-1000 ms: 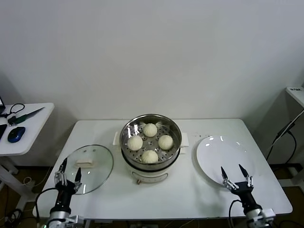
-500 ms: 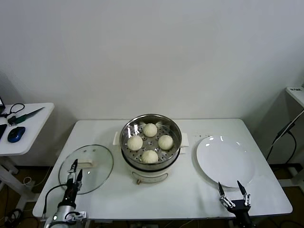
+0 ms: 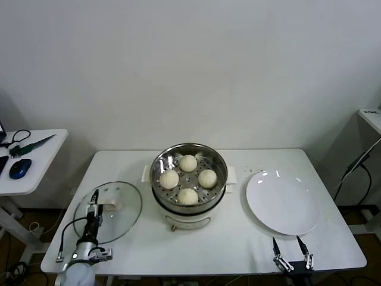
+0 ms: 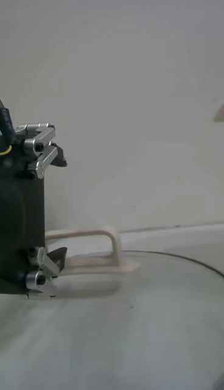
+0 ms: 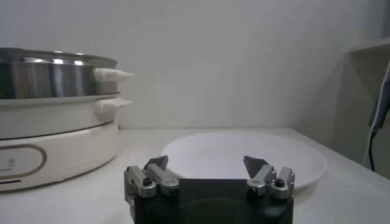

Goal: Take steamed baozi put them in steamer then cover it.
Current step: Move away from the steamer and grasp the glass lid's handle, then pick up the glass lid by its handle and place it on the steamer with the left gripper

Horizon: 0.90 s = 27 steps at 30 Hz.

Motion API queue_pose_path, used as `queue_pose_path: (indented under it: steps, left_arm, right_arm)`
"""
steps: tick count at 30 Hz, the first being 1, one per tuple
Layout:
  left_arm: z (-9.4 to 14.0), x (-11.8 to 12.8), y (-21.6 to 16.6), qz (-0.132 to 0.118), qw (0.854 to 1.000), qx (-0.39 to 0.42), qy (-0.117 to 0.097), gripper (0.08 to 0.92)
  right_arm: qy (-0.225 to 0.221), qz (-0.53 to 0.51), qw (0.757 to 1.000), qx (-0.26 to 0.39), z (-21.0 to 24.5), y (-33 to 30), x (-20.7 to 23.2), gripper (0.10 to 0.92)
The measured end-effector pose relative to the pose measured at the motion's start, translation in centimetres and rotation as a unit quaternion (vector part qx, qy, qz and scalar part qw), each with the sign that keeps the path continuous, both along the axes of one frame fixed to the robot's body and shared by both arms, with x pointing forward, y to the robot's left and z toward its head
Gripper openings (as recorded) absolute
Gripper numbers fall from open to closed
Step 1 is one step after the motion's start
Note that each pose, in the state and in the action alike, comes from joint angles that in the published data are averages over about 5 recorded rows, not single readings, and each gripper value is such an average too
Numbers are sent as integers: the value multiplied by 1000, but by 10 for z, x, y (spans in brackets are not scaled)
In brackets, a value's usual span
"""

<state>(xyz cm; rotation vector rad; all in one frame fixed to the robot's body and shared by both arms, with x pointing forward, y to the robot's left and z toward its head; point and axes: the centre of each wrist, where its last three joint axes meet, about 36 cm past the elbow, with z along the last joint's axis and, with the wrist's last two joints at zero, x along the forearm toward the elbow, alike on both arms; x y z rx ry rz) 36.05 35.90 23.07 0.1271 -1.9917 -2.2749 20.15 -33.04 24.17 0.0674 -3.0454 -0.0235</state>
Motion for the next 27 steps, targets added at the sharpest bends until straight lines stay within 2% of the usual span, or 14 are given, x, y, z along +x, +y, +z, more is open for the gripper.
queue_pose_path:
  steps: [4, 21, 24, 27]
  left_arm:
    - [-2, 4, 0, 3, 1000, -1, 4, 714]
    - [-6, 3, -7, 16, 999, -26, 18, 221]
    - [1, 3, -8, 19, 999, -39, 18, 156]
    - [13, 5, -9, 23, 998, -58, 12, 141]
  right_arm:
    - [0, 0, 1000, 0, -1, 1, -1, 823]
    - [-3, 2, 1000, -4, 1, 3, 5, 823]
    - [-4, 2, 1000, -6, 1, 3, 8, 823]
    - [-5, 3, 1000, -8, 2, 3, 10, 823]
